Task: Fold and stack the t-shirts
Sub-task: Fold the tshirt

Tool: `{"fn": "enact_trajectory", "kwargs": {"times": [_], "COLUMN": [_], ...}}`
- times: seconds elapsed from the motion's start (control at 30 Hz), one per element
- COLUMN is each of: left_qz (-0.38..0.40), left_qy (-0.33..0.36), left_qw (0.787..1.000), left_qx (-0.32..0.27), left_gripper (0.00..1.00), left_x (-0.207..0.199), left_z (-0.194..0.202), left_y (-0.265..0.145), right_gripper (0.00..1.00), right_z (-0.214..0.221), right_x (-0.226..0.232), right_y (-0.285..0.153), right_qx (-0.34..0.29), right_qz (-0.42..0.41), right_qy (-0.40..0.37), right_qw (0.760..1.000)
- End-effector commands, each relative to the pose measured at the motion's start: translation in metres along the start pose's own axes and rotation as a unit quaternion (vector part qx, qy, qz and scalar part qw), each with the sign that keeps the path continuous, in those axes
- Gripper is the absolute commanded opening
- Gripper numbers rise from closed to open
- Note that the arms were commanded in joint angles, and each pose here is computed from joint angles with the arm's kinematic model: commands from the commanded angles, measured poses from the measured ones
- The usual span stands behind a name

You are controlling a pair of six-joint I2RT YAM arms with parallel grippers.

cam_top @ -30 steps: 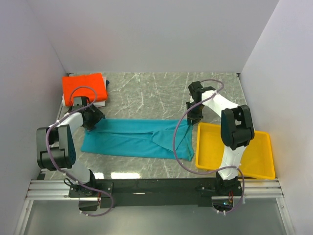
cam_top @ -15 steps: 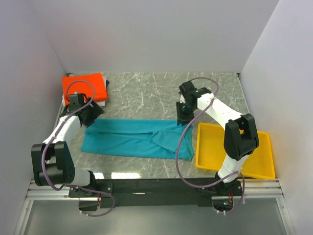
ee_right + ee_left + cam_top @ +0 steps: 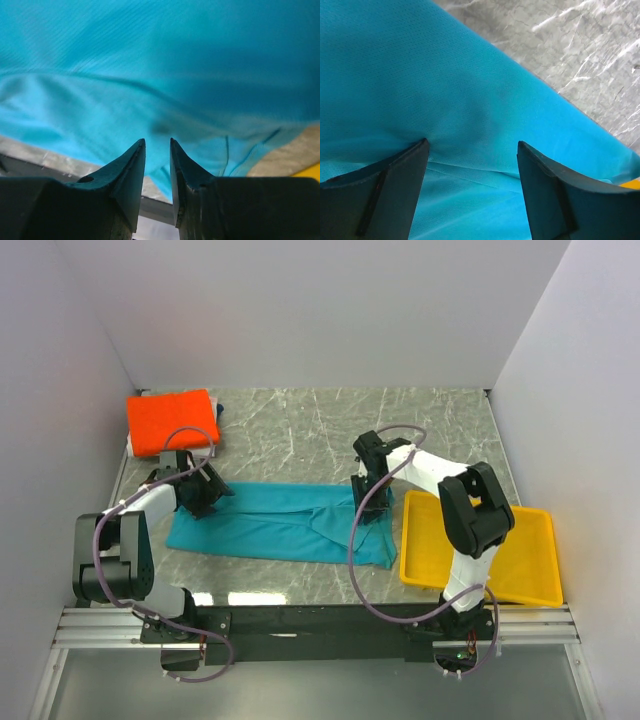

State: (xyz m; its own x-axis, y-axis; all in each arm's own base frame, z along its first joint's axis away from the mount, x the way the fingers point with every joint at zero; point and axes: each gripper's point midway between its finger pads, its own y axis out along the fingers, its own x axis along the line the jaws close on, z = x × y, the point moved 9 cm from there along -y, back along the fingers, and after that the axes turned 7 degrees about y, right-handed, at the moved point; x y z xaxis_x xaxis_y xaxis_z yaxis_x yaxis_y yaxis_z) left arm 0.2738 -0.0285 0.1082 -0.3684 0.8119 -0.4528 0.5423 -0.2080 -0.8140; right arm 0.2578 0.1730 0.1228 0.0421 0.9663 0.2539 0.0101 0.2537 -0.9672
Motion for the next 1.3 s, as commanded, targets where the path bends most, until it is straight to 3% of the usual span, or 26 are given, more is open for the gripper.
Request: {"fn": "enact_trajectory", "kwargs": {"times": [0.0, 0.27, 0.53, 0.7, 0.9, 1.27], "left_qz": [-0.013, -0.081, -0.041, 0.016, 0.020, -0.013], "left_qy": [0.020, 0.007, 0.000, 0.005, 0.030, 0.018], "left_qw": [1.000, 0.997, 0.999, 1.000, 0.999, 1.000], "left_qx": [0.010, 0.008, 0.010, 0.004, -0.021, 0.011], "left_gripper": [0.78, 0.79, 0.78, 0.78, 0.79, 0.78], "left_x": [0.007, 0.018, 0.014, 0.003, -0.006, 0.007], "left_z": [0.005, 0.014, 0.032, 0.036, 0.022, 0.022], "left_y": [0.006, -0.011, -0.036, -0.054, -0.066, -0.027], "right_gripper": [0.34, 0.34, 0.34, 0.34, 0.35, 0.39], "right_z": [-0.011, -0.032, -0.079, -0.113, -0.145, -0.181], "right_x": [-0.002, -0.015, -0.025, -0.017, -0.001, 0.019], "right_y": [0.010, 0.027, 0.025, 0.016, 0.003, 0.009], "right_qx": [-0.014, -0.025, -0.064, -0.090, -0.124, -0.140], "right_qz": [0.018, 0.092, 0.185, 0.186, 0.165, 0.131], "right_qy": [0.000, 0.018, 0.023, 0.028, 0.028, 0.030], "right_qw": [1.000, 0.995, 0.980, 0.978, 0.978, 0.981]}}
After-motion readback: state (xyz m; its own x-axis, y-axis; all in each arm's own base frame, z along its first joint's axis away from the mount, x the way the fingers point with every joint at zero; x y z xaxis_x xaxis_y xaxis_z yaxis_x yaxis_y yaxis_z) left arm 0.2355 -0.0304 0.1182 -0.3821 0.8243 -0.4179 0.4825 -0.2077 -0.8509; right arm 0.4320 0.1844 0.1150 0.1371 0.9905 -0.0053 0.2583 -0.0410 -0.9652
